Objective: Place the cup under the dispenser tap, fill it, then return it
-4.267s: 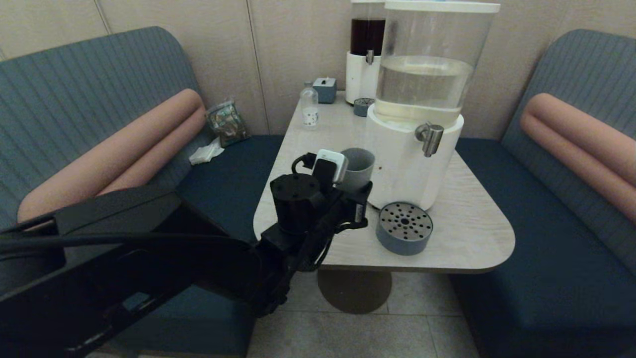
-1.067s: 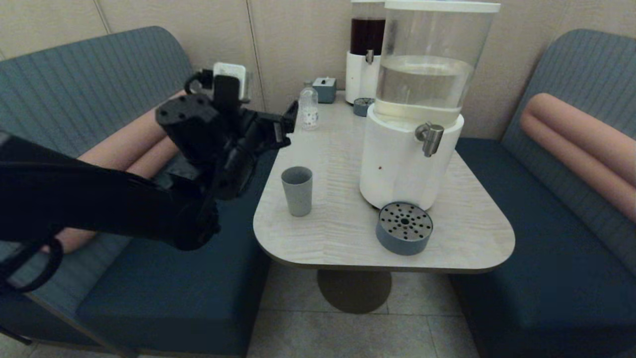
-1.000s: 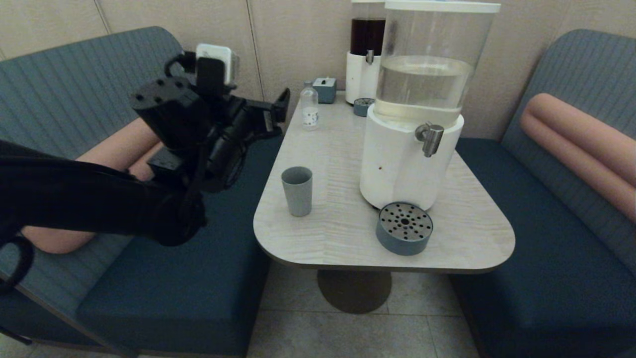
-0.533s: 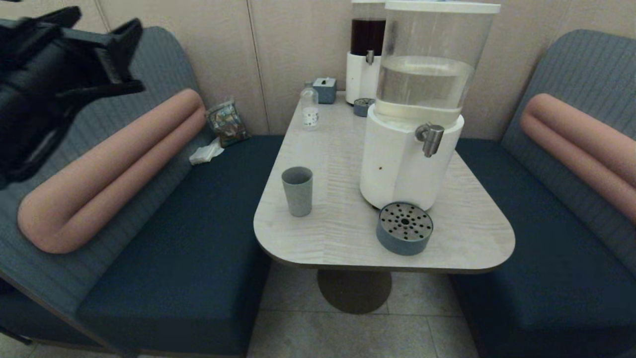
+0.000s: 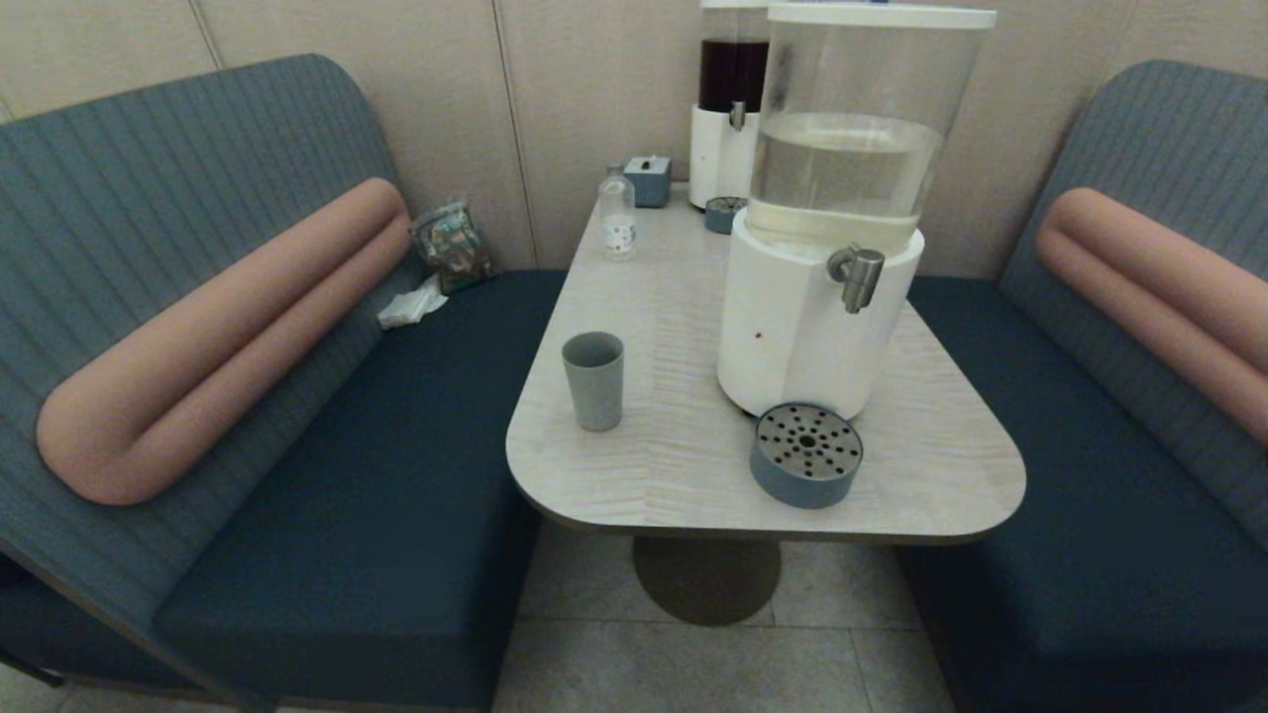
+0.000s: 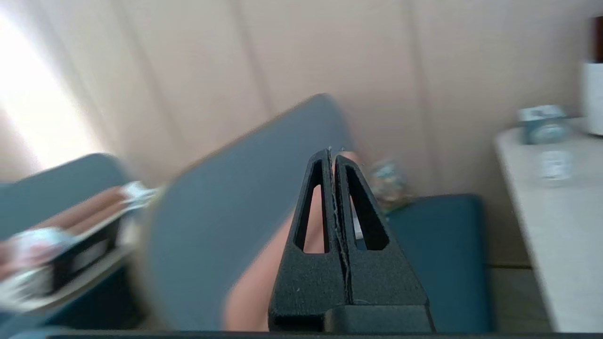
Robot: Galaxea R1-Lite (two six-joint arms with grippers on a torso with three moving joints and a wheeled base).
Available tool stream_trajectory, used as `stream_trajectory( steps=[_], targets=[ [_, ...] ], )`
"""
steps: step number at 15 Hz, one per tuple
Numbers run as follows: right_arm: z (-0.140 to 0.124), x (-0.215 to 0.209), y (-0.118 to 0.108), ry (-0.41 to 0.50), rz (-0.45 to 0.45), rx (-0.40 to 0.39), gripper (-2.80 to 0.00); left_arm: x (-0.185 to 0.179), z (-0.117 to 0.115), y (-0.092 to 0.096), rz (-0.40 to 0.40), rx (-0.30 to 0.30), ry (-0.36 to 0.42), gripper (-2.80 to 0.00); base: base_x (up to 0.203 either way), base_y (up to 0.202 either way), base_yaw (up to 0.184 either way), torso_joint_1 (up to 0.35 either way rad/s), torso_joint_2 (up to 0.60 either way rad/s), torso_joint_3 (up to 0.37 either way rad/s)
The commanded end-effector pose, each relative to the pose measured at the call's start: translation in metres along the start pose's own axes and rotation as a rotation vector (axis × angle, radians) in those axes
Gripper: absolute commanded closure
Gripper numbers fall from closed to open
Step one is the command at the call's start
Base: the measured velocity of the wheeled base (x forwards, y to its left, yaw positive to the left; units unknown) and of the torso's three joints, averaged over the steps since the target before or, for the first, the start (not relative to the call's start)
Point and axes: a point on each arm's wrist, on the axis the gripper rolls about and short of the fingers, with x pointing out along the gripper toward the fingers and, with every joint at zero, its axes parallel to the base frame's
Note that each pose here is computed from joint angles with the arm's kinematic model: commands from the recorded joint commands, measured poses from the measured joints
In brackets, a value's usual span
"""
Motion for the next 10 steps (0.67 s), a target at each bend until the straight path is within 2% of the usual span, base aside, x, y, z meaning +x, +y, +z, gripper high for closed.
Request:
stream_trajectory(
  steps=[1, 3, 5, 7, 8, 10],
  targets=[
    [0.0, 0.0, 0.0, 0.0, 0.0, 0.0, 0.0, -0.051, 0.01, 0.017, 0.07, -0.004, -0.091, 0.0, 0.0, 0.0, 0.0, 0.0, 0.0, 0.0],
    [0.0, 0.0, 0.0, 0.0, 0.0, 0.0, 0.0, -0.091, 0.0, 0.021, 0.075, 0.005, -0.083, 0.0, 0.0, 0.0, 0.0, 0.0, 0.0, 0.0],
    [0.0, 0.0, 0.0, 0.0, 0.0, 0.0, 0.0, -0.12, -0.019, 0.02, 0.063, 0.013, -0.034, 0.0, 0.0, 0.0, 0.0, 0.0, 0.0, 0.0],
    [0.0, 0.0, 0.0, 0.0, 0.0, 0.0, 0.0, -0.123, -0.046, 0.011, 0.054, -0.05, 0.041, 0.0, 0.0, 0.0, 0.0, 0.0, 0.0, 0.0],
    [0.0, 0.0, 0.0, 0.0, 0.0, 0.0, 0.0, -0.123, -0.056, 0.008, 0.037, -0.06, 0.068, 0.0, 0.0, 0.0, 0.0, 0.0, 0.0, 0.0],
    [0.0, 0.0, 0.0, 0.0, 0.0, 0.0, 0.0, -0.129, -0.067, 0.009, -0.064, -0.081, 0.078, 0.0, 0.0, 0.0, 0.0, 0.0, 0.0, 0.0]
  ],
)
